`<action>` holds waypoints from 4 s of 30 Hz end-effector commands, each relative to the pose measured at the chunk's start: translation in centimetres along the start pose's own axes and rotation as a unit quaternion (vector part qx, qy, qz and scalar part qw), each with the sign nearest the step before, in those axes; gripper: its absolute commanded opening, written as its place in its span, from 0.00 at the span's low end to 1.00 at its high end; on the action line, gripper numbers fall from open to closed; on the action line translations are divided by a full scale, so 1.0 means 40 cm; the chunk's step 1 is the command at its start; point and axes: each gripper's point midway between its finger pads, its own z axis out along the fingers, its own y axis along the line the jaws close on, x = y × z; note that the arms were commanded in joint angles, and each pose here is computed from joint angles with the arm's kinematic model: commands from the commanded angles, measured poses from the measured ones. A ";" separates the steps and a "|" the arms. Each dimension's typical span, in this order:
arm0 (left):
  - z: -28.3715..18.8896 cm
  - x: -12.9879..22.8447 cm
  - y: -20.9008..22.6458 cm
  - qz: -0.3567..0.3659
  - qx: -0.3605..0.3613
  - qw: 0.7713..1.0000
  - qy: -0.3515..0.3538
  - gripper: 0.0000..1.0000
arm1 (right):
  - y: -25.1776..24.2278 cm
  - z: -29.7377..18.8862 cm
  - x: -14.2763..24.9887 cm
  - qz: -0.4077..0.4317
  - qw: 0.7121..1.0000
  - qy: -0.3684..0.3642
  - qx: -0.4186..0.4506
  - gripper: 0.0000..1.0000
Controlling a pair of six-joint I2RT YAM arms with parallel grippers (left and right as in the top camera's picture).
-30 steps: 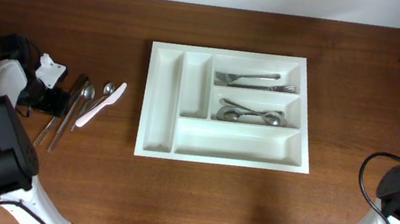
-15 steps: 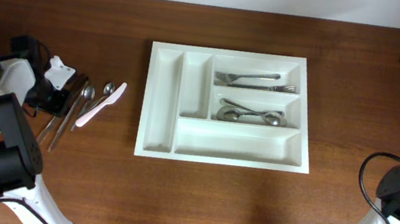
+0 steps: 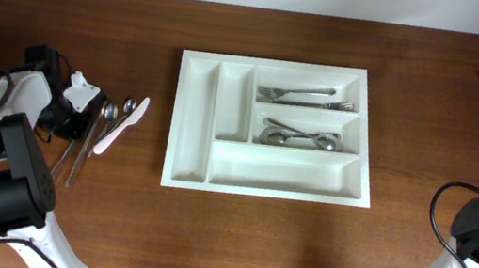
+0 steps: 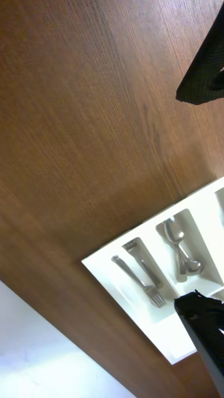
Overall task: Pack container
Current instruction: 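Lift the tongs with the left gripper and carry them over the tray, then lower the tongs into the bottom compartment and open the left gripper, then return the left gripper to the small spoons and grasp one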
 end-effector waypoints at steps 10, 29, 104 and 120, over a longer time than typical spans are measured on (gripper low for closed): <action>-0.493 -0.202 -0.096 0.033 0.006 0.990 -0.134 0.02 | -0.002 0.010 0.004 0.004 1.000 0.006 0.005 0.99; -0.283 -0.327 -0.852 0.475 0.070 0.875 -0.061 0.02 | -0.003 0.010 0.009 0.005 1.000 0.010 0.006 0.99; -0.124 -0.222 -0.198 0.004 0.129 0.991 0.045 0.69 | -0.003 0.010 0.009 0.005 1.000 0.010 0.006 0.99; -0.074 -0.221 -0.120 -0.025 0.044 0.996 0.069 0.77 | -0.003 0.010 0.008 0.005 1.000 0.010 0.006 0.99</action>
